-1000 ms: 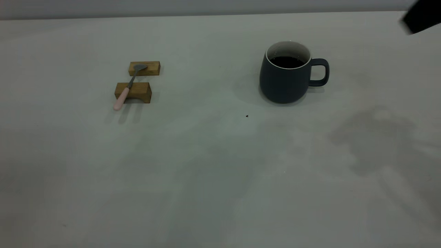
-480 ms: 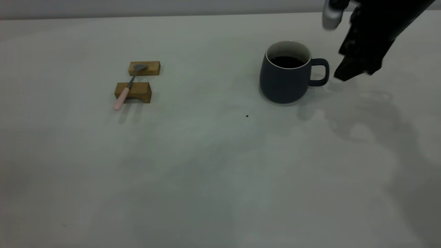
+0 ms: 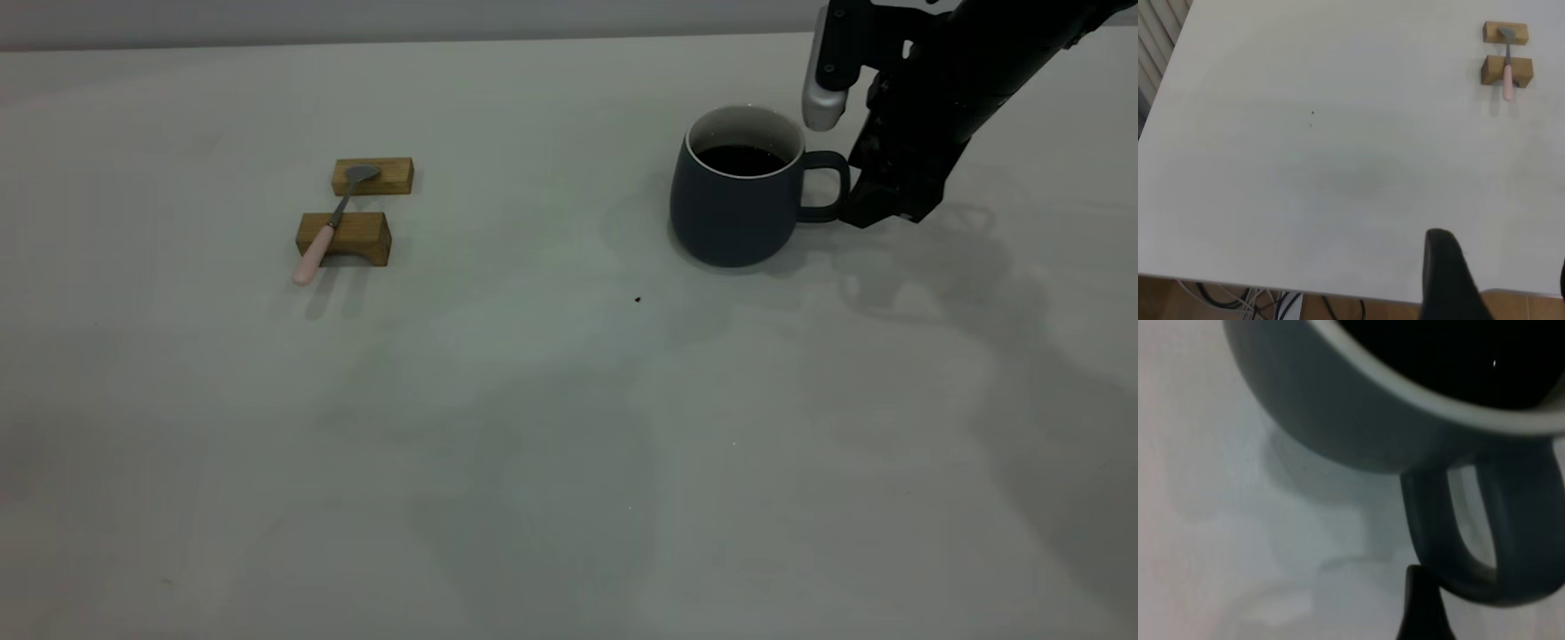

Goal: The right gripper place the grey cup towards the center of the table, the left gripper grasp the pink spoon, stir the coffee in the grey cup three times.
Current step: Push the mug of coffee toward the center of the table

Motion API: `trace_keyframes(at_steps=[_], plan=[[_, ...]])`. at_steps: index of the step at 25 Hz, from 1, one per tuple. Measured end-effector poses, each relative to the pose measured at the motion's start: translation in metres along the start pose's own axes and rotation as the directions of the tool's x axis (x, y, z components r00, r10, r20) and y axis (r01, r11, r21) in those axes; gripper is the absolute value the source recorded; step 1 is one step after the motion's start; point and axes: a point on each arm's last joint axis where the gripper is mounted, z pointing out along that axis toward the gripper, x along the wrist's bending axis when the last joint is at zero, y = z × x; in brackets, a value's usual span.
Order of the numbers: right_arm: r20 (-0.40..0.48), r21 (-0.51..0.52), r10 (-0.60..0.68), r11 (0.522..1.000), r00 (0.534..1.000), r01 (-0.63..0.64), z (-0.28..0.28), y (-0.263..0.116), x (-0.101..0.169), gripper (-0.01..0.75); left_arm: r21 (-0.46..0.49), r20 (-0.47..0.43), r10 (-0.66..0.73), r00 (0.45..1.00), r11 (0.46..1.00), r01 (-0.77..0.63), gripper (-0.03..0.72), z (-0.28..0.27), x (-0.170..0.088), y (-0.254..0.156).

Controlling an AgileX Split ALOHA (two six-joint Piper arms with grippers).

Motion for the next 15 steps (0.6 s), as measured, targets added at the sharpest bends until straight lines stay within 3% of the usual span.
trace_keyframes(at_steps=[15], plan=[[-0.010, -0.087, -0.111, 0.990, 0.994, 0.110, 0.017, 0.053, 0.016, 0.555, 0.000, 0.000, 0.000, 1.000, 1.000, 0.000, 0.476, 0.000, 0.000, 0.000]])
